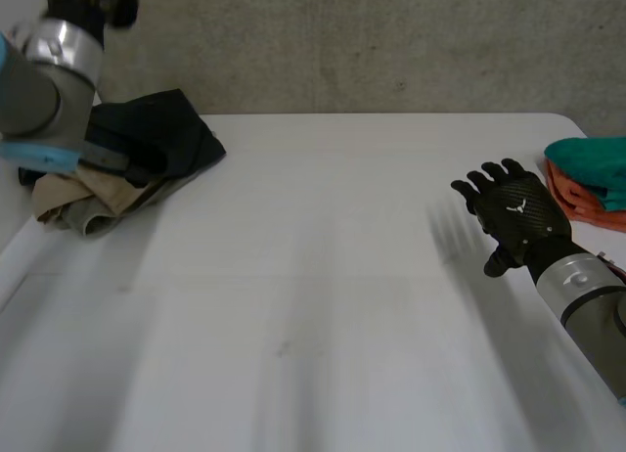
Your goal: Fold the laundry.
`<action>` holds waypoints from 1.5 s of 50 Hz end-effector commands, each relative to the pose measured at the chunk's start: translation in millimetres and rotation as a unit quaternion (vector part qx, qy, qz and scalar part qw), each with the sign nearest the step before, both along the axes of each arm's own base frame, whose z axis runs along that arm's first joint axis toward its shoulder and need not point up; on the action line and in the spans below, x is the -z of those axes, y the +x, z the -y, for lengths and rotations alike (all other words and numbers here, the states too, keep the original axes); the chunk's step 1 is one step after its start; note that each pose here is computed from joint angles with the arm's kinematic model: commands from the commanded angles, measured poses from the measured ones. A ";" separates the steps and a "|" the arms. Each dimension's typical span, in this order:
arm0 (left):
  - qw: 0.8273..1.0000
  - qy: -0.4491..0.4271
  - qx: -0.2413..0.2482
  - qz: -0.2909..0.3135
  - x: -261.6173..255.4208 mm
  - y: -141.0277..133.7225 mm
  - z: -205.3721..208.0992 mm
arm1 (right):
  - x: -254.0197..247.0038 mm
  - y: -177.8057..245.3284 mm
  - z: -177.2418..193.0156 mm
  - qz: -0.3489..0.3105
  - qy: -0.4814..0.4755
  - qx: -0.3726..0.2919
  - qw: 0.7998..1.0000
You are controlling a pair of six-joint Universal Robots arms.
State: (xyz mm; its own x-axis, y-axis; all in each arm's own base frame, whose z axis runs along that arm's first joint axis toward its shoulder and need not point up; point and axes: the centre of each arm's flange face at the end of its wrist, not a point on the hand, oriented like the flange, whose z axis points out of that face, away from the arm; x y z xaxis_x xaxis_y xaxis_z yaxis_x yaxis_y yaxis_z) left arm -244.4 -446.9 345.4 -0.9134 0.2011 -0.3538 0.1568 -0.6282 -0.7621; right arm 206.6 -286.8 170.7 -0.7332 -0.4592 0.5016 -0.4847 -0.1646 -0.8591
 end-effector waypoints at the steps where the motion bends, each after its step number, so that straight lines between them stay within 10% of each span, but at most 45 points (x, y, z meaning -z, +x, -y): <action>1: 0.986 -0.012 0.145 -0.083 -70.6 -49.1 -107.6 | -3.9 -1.6 -0.3 0.002 -0.004 0.005 1.000; 7: 0.968 0.033 0.237 -0.072 -46.1 -111.8 -170.7 | -8.4 -3.9 -3.0 0.003 -0.002 0.015 1.000; 12: 0.980 0.063 0.186 -0.033 -1.3 -113.2 -136.5 | -6.7 -4.5 -8.2 0.002 0.011 0.012 1.000; 24: 0.972 0.166 -0.025 0.163 115.9 -23.8 -31.4 | -3.8 -3.8 -8.4 0.001 0.016 0.006 1.000; 50: 0.968 0.181 -0.072 0.161 220.6 24.3 61.6 | 8.7 -4.4 -7.2 -0.008 0.033 0.013 0.999; 63: 0.972 0.153 -0.095 0.150 209.2 24.4 72.8 | 13.2 -3.6 -7.0 -0.008 0.039 0.013 0.999; 75: 0.998 0.043 -0.005 0.038 27.7 -54.8 -21.2 | 6.6 -6.5 -6.2 -0.007 0.031 0.019 0.999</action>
State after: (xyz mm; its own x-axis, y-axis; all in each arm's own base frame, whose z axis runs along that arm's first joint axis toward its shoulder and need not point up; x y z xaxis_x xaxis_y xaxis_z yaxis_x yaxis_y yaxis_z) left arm -268.3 -479.6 233.2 -0.8438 0.1631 -0.5113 0.3992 -0.4459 -0.8011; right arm 201.8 -280.3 160.1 -0.7402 -0.4713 0.4796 -0.5019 -0.0875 -0.8605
